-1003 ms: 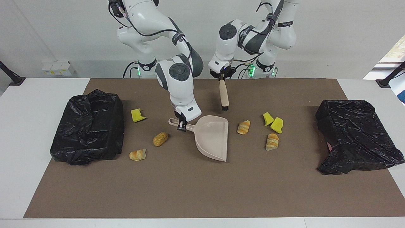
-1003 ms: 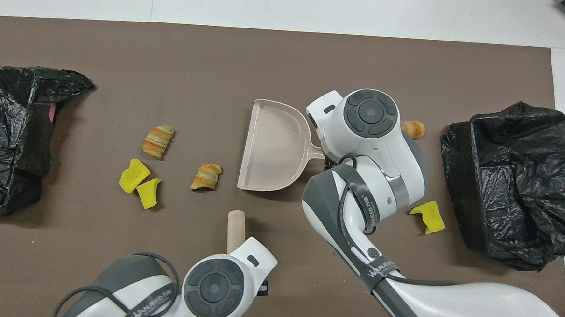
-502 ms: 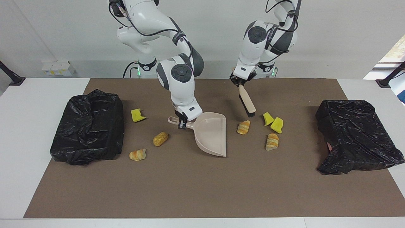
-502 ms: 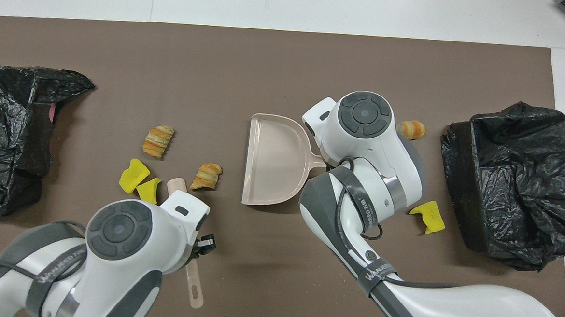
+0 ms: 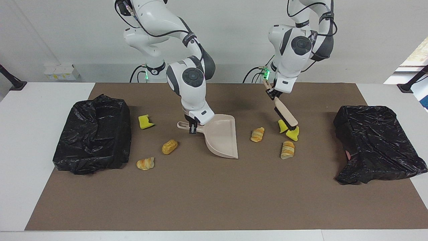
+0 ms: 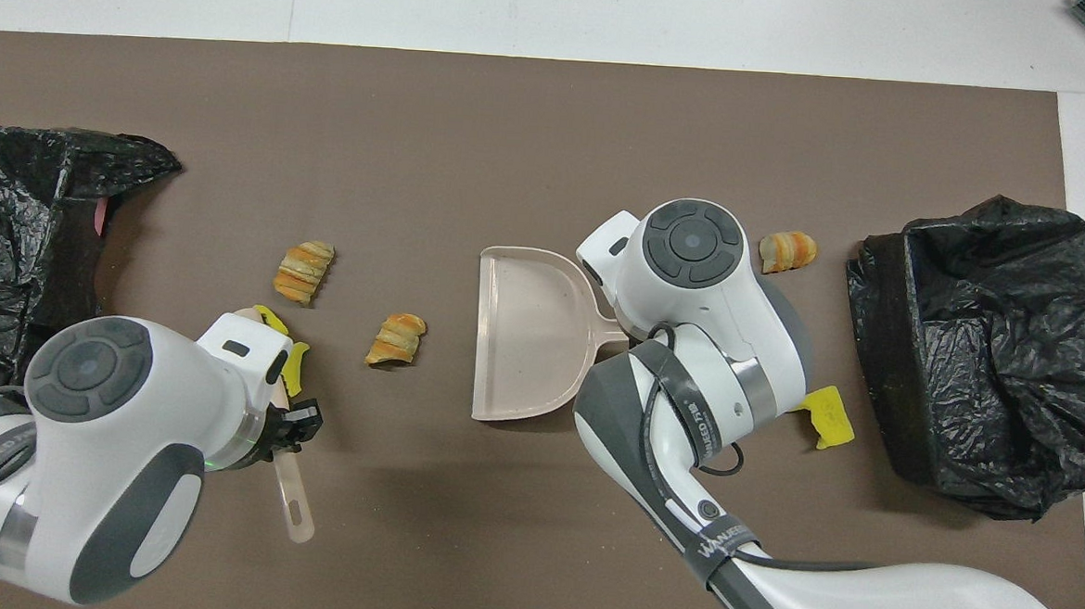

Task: Sweep and dump trash in bin
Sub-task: 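Sweep the sponge and bread pieces into the dustpan with the left gripper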

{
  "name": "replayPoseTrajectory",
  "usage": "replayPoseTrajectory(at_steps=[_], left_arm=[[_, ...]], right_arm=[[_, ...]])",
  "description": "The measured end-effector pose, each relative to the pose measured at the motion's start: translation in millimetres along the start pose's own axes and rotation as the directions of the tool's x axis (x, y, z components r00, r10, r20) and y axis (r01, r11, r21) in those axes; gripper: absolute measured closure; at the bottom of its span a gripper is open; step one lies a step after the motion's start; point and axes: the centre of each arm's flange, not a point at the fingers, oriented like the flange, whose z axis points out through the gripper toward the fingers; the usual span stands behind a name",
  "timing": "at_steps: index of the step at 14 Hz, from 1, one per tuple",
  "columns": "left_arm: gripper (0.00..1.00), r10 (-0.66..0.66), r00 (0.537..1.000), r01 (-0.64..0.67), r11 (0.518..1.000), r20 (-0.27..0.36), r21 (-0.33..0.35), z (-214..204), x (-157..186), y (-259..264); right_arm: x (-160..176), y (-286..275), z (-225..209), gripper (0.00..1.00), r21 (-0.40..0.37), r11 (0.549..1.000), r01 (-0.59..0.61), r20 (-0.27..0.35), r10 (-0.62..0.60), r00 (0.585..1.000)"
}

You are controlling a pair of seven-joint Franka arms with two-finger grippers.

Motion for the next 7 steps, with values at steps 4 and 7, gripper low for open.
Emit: replayPoseTrajectory(at_steps=[4, 7], left_arm=[[0.74, 0.031, 0.999, -0.031, 0.999, 0.018, -0.013, 19.7, 28.6, -44.7], [0.74, 0.035, 0.999, -0.035, 0.999, -0.008, -0.026, 45.2, 28.2, -47.7]], right_arm=[[8.3, -4.4, 3.7, 0.67, -0.011, 1.0, 0.015, -0.006, -0.015, 1.0], [8.3, -4.9, 6.3, 0.67, -0.013, 1.0, 0.015, -0.008, -0.015, 1.0]])
